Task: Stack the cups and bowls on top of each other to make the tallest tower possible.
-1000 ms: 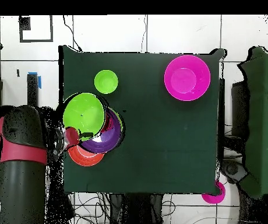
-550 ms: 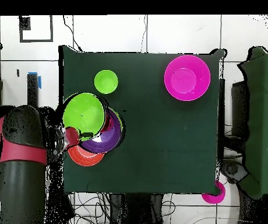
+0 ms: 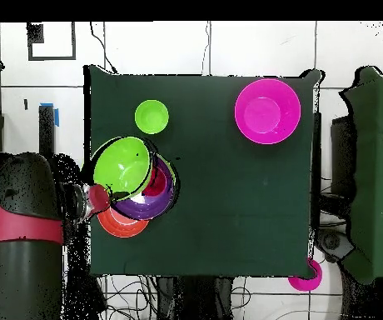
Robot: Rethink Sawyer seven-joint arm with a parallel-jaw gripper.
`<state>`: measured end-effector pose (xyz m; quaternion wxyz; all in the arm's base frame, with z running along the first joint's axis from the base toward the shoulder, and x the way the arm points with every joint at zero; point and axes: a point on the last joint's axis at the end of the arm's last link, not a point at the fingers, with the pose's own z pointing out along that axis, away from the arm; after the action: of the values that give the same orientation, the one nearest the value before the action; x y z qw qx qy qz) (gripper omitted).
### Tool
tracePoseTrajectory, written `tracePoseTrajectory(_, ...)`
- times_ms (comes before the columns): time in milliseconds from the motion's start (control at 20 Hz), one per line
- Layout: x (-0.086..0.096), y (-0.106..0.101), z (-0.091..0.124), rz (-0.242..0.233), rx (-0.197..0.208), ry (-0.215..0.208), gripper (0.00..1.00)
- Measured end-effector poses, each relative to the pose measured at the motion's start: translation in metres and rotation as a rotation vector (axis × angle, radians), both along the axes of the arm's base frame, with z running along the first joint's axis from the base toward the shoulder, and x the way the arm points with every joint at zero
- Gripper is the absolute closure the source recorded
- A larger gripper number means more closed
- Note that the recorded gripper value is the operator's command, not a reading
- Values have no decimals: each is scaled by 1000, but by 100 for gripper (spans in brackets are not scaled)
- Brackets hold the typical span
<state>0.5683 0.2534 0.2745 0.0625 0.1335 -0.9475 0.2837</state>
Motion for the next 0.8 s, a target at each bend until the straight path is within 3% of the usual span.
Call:
tracePoseTrajectory(450, 6, 2, 40, -46, 46, -26, 0)
tracePoseTrajectory(800, 11, 5, 59, -49, 73, -61, 0)
